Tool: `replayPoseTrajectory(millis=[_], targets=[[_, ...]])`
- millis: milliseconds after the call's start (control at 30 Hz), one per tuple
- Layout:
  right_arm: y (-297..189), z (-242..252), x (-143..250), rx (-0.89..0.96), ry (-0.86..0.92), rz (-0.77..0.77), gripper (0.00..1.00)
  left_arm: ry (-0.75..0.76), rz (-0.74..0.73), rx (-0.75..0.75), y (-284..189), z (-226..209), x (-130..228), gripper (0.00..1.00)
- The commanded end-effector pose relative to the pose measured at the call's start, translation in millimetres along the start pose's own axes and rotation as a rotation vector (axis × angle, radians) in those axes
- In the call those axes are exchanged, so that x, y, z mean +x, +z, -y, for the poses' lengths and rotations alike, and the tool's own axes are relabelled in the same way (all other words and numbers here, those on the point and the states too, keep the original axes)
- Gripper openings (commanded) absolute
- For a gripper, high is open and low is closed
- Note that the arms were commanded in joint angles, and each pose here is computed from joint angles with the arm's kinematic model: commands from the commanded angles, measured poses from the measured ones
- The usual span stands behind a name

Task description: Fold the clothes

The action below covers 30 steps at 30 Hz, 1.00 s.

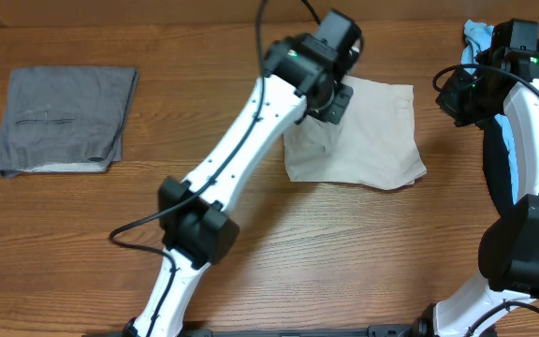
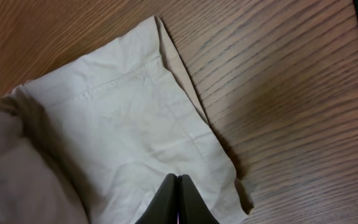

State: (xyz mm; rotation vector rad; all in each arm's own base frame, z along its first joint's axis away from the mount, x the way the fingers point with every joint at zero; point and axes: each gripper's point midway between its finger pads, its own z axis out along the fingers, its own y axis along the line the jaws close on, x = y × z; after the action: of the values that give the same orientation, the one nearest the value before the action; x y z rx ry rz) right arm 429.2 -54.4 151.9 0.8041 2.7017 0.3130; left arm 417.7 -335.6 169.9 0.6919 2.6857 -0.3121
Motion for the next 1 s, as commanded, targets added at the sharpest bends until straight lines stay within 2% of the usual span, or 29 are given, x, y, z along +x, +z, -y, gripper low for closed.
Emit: replayPoseTrajectory(millis=[0,100,267,533,700,867,967], targets=[[0,1,0,0.01,-0.009,0.005,0.04,-0.005,-0.004,0.018,10,8,-1,0.04],[0,2,0,0.016,-0.009,0.007,0.04,-0.011,0.024,0.039,10,12,-8,0.04],[0,2,0,0.016,-0.009,0.006,0.04,-0.018,0.064,0.164,8,35,-20,0.04],[0,2,0,0.016,-0.009,0.006,0.04,-0.051,0.014,0.186,36,43,-12,0.05],[0,2,0,0.016,-0.009,0.007,0.04,-0.036,-0.015,0.272,52,65,-7,0.05],[-2,16,-7,0.066,0.051,0.033,0.04,-0.008,0.016,0.387,56,90,-15,0.04],[-4,27,-10,0.075,0.095,0.037,0.04,0.0,0.055,0.448,52,102,-25,0.09]])
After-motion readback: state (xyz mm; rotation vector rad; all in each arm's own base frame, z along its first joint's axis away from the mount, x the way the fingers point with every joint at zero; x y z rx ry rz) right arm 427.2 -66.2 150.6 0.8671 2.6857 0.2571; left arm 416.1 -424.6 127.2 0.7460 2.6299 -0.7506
